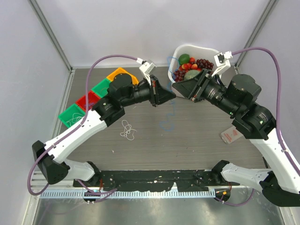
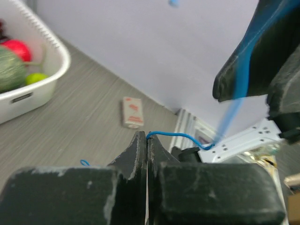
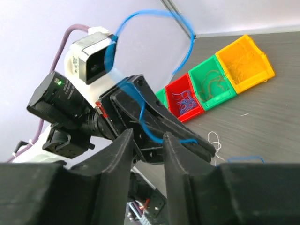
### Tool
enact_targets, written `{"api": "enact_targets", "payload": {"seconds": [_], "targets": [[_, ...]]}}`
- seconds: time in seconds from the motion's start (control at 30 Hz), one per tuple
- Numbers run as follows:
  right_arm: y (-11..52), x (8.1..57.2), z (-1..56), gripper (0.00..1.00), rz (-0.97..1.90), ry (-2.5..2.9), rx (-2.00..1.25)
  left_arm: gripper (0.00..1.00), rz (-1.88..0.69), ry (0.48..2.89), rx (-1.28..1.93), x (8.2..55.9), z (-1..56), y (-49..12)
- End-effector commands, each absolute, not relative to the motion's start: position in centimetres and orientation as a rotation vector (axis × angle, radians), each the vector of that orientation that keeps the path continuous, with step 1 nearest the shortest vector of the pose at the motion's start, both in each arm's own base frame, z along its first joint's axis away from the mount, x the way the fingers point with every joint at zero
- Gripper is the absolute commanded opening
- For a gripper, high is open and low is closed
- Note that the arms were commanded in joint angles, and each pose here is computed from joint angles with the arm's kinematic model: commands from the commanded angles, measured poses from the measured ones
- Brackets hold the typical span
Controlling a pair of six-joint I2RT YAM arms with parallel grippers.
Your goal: Untangle the cables
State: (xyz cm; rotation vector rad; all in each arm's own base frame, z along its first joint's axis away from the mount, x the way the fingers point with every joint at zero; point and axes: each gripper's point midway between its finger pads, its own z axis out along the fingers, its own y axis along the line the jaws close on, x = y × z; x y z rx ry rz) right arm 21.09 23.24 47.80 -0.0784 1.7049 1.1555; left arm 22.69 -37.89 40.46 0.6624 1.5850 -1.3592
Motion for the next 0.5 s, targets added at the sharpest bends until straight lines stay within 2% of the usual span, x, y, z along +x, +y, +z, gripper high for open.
{"api": "enact_targets", "payload": {"seconds": [0.0,0.07,0.13,0.3,0.47], "targets": [[22.2,22.3,45.8,0.65,1.040,1.770,-0.027,0.00,-1.022,1.681,0.443,26.1,41.1,-31.8],[20.3,23.6,43.7,0.75,0.878,1.841,0.055,0.00,-0.880,1.797,0.306,28.4,39.6,-28.3],[18.6,24.2,42.2,0.79,0.759,1.878,0.100,0.00,-0.776,1.889,0.161,30.3,38.4,-24.5],[18.0,24.1,40.5,0.79,0.703,1.912,0.094,0.00,-0.565,1.900,-0.125,34.1,36.7,-15.1],[18.9,24.3,39.1,0.79,0.714,1.959,0.078,0.00,-0.356,1.858,-0.179,36.4,36.8,-9.7]]}}
